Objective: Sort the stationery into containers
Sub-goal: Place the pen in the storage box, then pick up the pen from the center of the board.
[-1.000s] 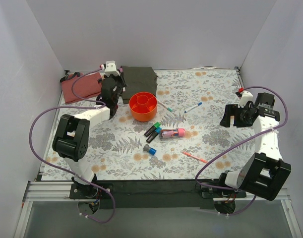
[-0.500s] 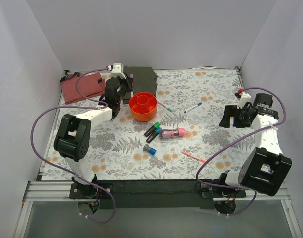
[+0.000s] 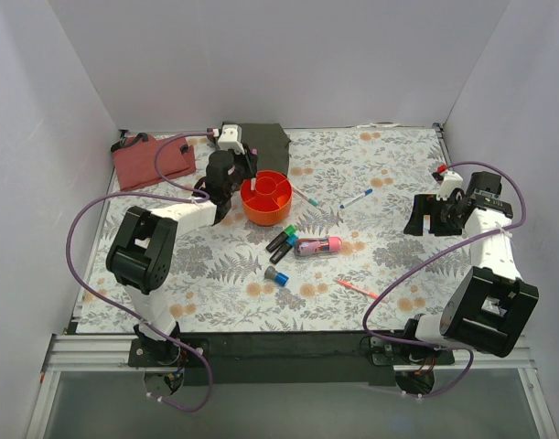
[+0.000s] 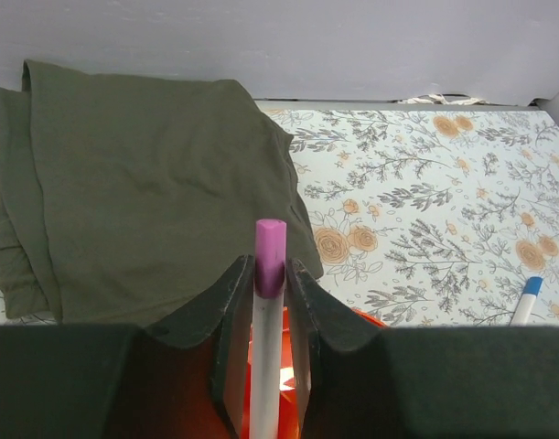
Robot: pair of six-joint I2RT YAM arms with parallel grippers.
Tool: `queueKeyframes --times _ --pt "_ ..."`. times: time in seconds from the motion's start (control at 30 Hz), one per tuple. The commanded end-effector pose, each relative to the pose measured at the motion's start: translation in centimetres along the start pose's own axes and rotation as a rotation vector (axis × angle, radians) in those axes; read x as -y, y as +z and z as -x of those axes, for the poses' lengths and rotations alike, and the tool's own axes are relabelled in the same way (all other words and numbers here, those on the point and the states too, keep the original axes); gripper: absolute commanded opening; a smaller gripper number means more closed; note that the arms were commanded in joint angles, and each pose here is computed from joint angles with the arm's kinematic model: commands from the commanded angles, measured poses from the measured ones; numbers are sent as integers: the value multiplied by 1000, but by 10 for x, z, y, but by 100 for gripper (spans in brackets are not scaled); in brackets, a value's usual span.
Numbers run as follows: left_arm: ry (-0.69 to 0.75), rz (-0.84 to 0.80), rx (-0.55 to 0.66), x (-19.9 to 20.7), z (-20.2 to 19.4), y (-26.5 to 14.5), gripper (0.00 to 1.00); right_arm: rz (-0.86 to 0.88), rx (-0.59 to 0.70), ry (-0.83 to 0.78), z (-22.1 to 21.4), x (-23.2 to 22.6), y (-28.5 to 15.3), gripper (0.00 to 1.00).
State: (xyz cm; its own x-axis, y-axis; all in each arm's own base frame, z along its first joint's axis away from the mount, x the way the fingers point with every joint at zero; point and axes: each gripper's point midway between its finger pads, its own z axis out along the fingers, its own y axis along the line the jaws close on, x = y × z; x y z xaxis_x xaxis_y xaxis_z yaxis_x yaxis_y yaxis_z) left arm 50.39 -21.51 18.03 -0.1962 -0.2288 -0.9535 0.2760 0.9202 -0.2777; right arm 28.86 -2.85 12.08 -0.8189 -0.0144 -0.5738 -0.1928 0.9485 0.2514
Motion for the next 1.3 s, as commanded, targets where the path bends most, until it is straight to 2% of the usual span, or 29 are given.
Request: queueKeyframes --times 0.0,0.07,0.27,0.37,0.5,0.53,0.57,0.6,0.67,0.7,0.73,0.8,0.83,0.87,0.9,0.93,0.97,1.0,1.03,1.07,1.13,1.17,1.23,1.27 --pt "0 27 41 -2 17 0 26 -5 40 -32 13 0 -4 89" --pt "11 33 37 -3 17 -2 33 0 40 -30 13 0 -4 89" --pt "22 46 39 -6 21 -11 39 1 52 -35 19 0 -6 90" --pt "37 51 84 -2 48 -19 47 41 84 -66 33 -7 -10 90" --pt "60 58 208 2 125 -41 61 174 101 -186 60 -40 -11 90" --pt "72 49 211 2 134 -45 67 179 109 -222 68 -44 -11 89" --pt "95 45 164 2 129 -47 71 188 98 -243 70 -45 -6 89" --pt "129 -50 127 15 129 -50 74 199 92 -285 72 -51 -1 89" --pt "310 -236 71 43 128 -64 78 217 82 -309 80 -54 7 88" --pt "365 -449 44 76 119 -77 79 227 78 -330 83 -58 10 87" --pt "423 -519 20 87 122 -76 82 228 90 -347 92 -60 11 87" --pt "434 -627 -63 107 117 -66 81 241 84 -351 99 -60 19 87" --pt "478 -724 -40 134 164 -74 80 244 85 -348 102 -59 21 87" --pt "458 -755 -189 129 117 -31 80 247 86 -347 109 -57 25 87" --pt "466 -769 -205 138 132 -16 80 253 87 -344 112 -56 27 87" --pt "404 -776 -394 131 96 -10 80 257 90 -344 115 -56 29 87" --pt "476 -807 -250 145 128 15 81 263 89 -343 117 -55 31 87" --pt "485 -836 -275 147 117 13 84 281 95 -344 120 -58 32 87" --pt "553 -835 -223 150 118 19 85 289 96 -341 121 -59 32 86" --pt "638 -881 -314 151 66 0 87 301 96 -339 123 -59 34 87" --pt "765 -943 -322 157 31 -11 91 307 93 -344 122 -60 34 86" --pt "807 -958 -305 172 36 -12 91 312 88 -354 120 -60 33 87" --pt "739 -988 -444 170 -3 -2 88 326 77 -362 113 -62 35 86" --pt "730 -998 -451 176 -7 2 87 336 77 -376 111 -64 33 85"
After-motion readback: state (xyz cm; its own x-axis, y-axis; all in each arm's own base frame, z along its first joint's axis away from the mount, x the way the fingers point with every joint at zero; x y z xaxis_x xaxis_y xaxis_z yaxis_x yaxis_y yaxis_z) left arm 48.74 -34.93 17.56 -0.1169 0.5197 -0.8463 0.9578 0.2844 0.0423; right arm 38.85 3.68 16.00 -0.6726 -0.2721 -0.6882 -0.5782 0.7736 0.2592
